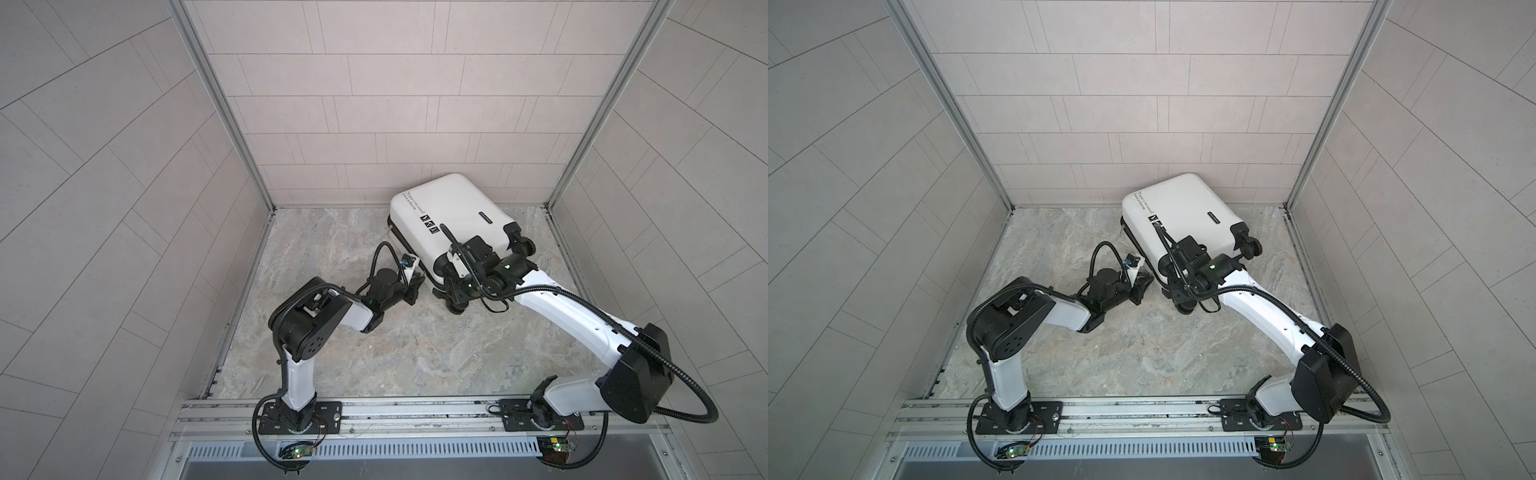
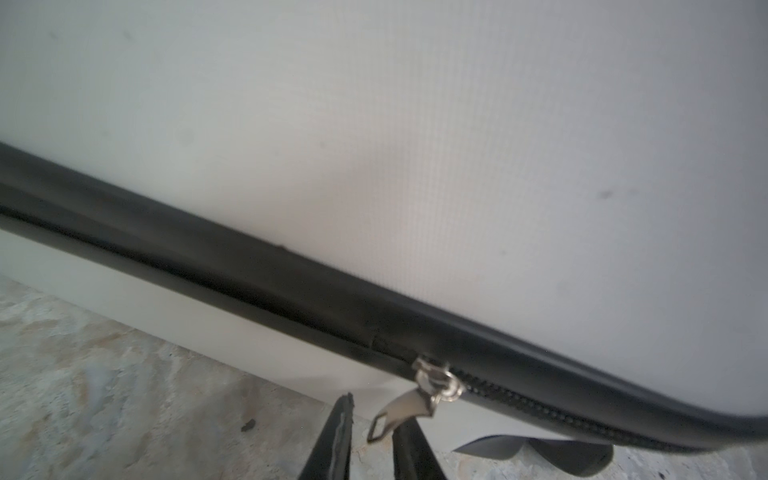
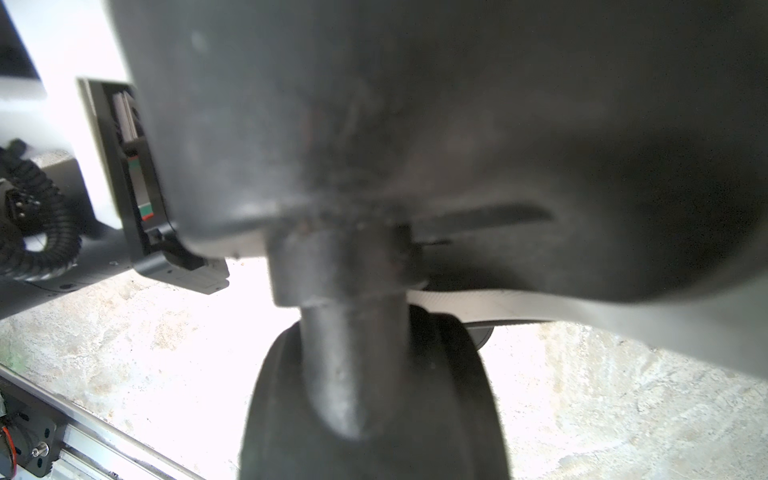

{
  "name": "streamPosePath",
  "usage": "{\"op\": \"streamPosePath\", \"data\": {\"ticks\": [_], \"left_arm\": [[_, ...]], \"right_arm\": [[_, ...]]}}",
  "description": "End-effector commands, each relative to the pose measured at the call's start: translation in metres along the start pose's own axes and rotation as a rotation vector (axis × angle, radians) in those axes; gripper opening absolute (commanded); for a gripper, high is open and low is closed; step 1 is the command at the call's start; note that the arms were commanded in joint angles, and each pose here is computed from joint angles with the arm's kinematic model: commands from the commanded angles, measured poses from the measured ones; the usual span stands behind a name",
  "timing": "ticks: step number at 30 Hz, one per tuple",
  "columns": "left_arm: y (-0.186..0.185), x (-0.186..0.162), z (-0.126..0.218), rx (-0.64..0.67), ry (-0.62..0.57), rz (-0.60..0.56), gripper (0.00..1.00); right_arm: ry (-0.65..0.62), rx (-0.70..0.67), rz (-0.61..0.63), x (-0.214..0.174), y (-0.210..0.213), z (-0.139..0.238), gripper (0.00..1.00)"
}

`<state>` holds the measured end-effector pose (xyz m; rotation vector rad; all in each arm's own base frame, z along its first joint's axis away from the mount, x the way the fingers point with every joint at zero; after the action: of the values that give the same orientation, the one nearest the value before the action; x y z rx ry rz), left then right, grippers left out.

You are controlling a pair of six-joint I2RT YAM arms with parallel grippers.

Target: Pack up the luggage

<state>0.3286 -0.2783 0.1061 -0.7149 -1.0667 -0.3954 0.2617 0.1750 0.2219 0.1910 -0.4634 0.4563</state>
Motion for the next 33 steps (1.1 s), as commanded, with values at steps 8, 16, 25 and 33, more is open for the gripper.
{"op": "streamPosePath", "data": {"ticks": [8, 16, 25, 33], "left_arm": [[-0.022, 0.016, 0.001, -0.079, -0.053, -0.109, 0.25], [-0.023, 0.022, 0.002, -0.063, -0.077, -0.128, 0.24], [-0.023, 0.027, 0.003, -0.052, -0.078, -0.14, 0.11], [-0.025, 0.027, 0.012, -0.066, -0.071, -0.131, 0.0]], "right_arm": [[-0.158, 0.016, -0.034, 0.028, 0.004, 0.029, 0.05], [-0.155, 0.015, -0.034, 0.027, 0.004, 0.03, 0.05], [-0.157, 0.017, -0.036, 0.026, 0.004, 0.031, 0.04], [-0.172, 0.014, -0.037, 0.031, 0.004, 0.034, 0.0]]}}
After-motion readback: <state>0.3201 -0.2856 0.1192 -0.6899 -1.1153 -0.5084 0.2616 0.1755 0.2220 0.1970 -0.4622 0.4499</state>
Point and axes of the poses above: each gripper's point midway between its finger pads, its own z axis back along the fingers, its own y axis along the line the jaws close on, x = y × z, the point moved 6 cm from there along z, back along the fingers, and after that the axes turned 12 degrees about z, right-handed, at the moved point
